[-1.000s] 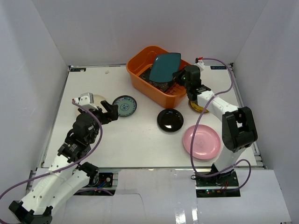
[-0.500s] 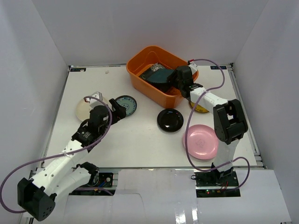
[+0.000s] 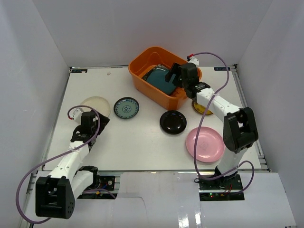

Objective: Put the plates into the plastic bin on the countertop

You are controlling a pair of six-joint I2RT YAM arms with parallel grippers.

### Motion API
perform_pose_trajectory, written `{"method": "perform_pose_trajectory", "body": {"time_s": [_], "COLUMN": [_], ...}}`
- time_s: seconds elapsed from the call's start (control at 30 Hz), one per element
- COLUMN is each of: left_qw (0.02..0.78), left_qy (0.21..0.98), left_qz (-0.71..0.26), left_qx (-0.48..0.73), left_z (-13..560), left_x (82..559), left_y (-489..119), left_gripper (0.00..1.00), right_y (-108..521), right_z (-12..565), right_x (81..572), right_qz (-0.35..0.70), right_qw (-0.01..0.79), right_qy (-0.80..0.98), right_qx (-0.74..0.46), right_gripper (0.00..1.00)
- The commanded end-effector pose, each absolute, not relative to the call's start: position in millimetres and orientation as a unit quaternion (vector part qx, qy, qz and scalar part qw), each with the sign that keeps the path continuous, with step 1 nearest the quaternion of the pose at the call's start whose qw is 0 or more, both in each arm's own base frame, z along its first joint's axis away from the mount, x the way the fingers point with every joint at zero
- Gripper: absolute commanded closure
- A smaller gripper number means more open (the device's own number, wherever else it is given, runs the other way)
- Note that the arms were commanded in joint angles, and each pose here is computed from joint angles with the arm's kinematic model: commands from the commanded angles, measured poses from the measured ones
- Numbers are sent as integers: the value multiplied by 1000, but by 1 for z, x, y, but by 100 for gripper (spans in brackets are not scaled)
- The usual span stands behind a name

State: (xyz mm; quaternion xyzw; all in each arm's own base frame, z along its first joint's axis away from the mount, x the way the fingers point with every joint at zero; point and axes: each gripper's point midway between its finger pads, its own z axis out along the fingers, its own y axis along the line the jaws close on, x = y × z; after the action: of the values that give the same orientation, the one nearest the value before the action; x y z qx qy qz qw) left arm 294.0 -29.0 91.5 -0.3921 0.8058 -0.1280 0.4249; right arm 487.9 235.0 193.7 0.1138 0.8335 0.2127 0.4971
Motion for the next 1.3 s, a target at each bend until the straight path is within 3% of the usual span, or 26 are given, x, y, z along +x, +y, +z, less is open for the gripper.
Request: {"method": "perform_pose_trajectory", "body": {"time_s": [0.0, 0.13, 0.27, 0.47, 0.77, 0.97, 1.2, 1.27], "left_qw": [413, 411, 386, 386, 359, 350, 348, 348], "left_qy": [787, 757, 745, 734, 767, 784, 795, 797], "left_qz": [-151, -115, -89, -49, 47, 69, 93, 97], "left_qx": [-433, -494, -536, -557, -530, -509, -488, -485], "left_z": [84, 68, 50, 47, 40, 39, 41, 42], "left_x": [291, 286, 284, 297, 310, 322, 328, 328], "left_y": [-19, 18, 36, 55, 80, 86, 94, 95], "left_gripper": [4, 4, 5, 10, 21, 35, 62, 75], "right_y": [238, 240, 242, 229, 168, 140, 142, 139], "right_z": [253, 291, 287, 210, 110, 85, 59, 54], "right_x": [470, 431, 382, 303, 227, 206, 187, 185], "right_qz": [243, 284, 290, 264, 162, 82, 52, 38], "right_qw": [541, 560, 564, 519, 432, 381, 334, 331], "right_qy": [803, 778, 773, 810, 884, 919, 937, 938], "right_qx": [59, 20, -21, -71, -76, -64, -93, -95], "right_gripper": [9, 0, 15, 30, 25, 21, 19, 19]}}
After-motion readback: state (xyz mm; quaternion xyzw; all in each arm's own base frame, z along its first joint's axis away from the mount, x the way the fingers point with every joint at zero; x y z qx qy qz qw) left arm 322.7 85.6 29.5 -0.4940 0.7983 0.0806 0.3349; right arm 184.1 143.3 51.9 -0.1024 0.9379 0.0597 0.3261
